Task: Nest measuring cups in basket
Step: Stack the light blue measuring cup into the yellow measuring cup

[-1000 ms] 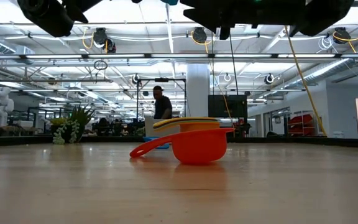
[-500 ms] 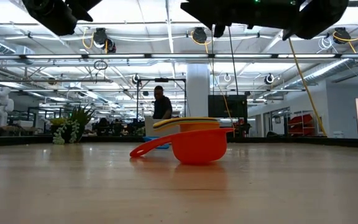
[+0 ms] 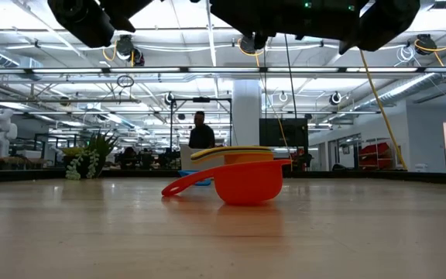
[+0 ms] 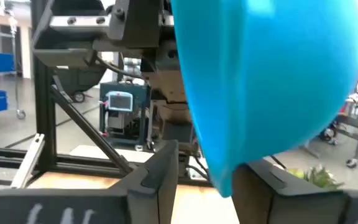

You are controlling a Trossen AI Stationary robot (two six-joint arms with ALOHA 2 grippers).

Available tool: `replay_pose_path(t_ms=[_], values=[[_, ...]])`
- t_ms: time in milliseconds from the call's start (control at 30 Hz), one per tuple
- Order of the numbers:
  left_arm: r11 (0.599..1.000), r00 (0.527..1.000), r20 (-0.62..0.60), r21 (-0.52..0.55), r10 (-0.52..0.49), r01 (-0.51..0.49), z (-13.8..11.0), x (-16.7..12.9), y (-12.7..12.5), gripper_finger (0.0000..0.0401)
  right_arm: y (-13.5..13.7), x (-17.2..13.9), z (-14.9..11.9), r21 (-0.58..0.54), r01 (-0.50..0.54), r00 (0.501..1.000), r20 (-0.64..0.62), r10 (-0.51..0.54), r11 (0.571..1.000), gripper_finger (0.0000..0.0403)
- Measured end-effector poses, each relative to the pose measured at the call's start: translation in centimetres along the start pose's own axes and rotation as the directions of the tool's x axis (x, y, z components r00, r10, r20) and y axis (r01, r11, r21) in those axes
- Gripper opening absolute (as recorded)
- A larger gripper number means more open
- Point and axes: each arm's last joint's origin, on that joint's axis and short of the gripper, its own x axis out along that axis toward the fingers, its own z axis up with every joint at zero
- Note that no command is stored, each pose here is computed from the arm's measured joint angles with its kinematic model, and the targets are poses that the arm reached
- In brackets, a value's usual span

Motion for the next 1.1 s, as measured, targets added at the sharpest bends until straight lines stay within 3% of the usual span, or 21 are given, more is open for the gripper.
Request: replay_pose_path(t_ms=[533, 1100], values=[[0.996, 0.997, -0.011, -0.046, -0.072, 0.072, 0.1, 0.0, 0.2, 0.0008, 0.0, -0.2, -0.2, -0.032, -0.009, 0.998, -0.068, 0.007, 0.999, 0.0114], [0.996, 0.997, -0.023, -0.055, -0.067, 0.066, -0.1, -0.1, 0.7, 0.0016, -0.2, -1.7, 2.2, -0.075, -0.020, 0.993, -0.116, 0.011, 0.997, 0.0114]])
